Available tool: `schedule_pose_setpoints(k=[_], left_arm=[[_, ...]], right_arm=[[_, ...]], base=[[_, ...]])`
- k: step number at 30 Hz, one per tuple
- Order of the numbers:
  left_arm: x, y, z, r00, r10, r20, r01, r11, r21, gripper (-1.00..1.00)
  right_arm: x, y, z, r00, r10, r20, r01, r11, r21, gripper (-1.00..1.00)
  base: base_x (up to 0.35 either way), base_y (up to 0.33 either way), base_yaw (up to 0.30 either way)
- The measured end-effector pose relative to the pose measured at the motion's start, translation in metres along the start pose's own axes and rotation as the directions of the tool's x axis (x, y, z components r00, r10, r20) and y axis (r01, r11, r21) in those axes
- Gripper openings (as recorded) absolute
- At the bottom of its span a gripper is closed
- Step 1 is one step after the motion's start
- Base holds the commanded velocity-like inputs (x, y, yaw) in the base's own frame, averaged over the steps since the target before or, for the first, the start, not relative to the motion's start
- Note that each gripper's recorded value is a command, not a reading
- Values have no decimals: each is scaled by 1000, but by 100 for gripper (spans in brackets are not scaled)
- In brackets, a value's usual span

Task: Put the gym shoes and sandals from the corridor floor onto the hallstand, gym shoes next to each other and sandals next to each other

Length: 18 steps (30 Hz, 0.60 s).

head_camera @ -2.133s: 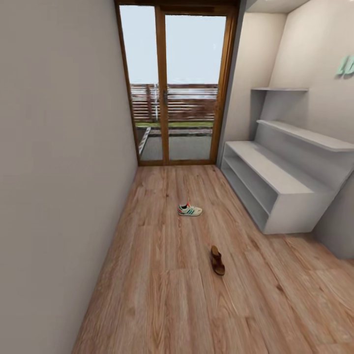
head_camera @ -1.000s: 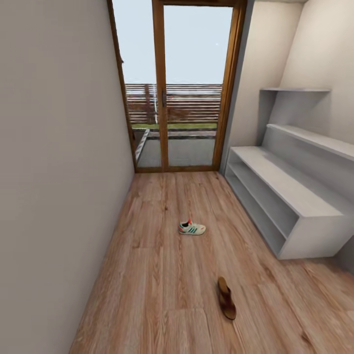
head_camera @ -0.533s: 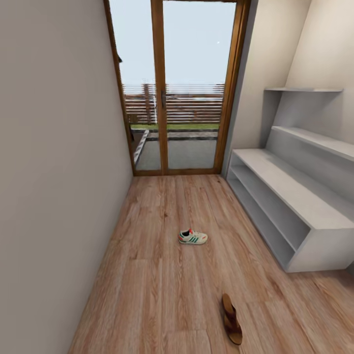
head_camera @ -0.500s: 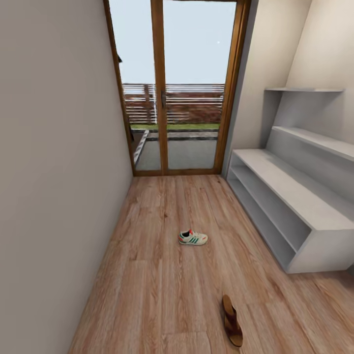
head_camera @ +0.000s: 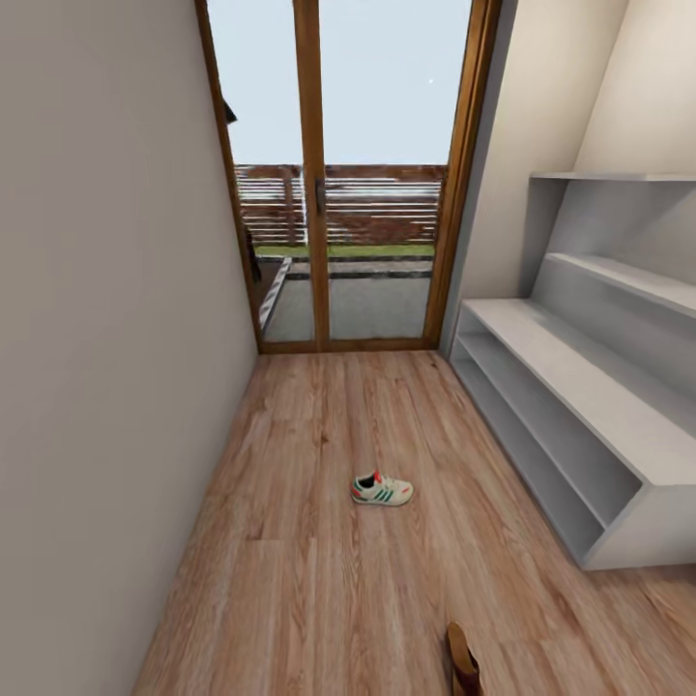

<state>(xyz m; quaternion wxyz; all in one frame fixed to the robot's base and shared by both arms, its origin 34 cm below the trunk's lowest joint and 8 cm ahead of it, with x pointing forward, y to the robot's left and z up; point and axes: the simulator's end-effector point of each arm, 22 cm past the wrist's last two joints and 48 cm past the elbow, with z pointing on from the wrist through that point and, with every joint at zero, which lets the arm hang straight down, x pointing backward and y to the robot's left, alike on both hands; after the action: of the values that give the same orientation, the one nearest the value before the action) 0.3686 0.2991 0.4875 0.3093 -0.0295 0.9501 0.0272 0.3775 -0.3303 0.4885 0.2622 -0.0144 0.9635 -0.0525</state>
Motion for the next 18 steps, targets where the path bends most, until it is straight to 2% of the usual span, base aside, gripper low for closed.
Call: schedule_pose_setpoints(k=[18], left_arm=[[0, -1, 0, 1000, -1, 1, 1, 1000, 1, 100]], right_arm=[[0, 0, 0, 1000, 0, 0, 0, 1000, 0, 100]], base=[[335, 83, 0]])
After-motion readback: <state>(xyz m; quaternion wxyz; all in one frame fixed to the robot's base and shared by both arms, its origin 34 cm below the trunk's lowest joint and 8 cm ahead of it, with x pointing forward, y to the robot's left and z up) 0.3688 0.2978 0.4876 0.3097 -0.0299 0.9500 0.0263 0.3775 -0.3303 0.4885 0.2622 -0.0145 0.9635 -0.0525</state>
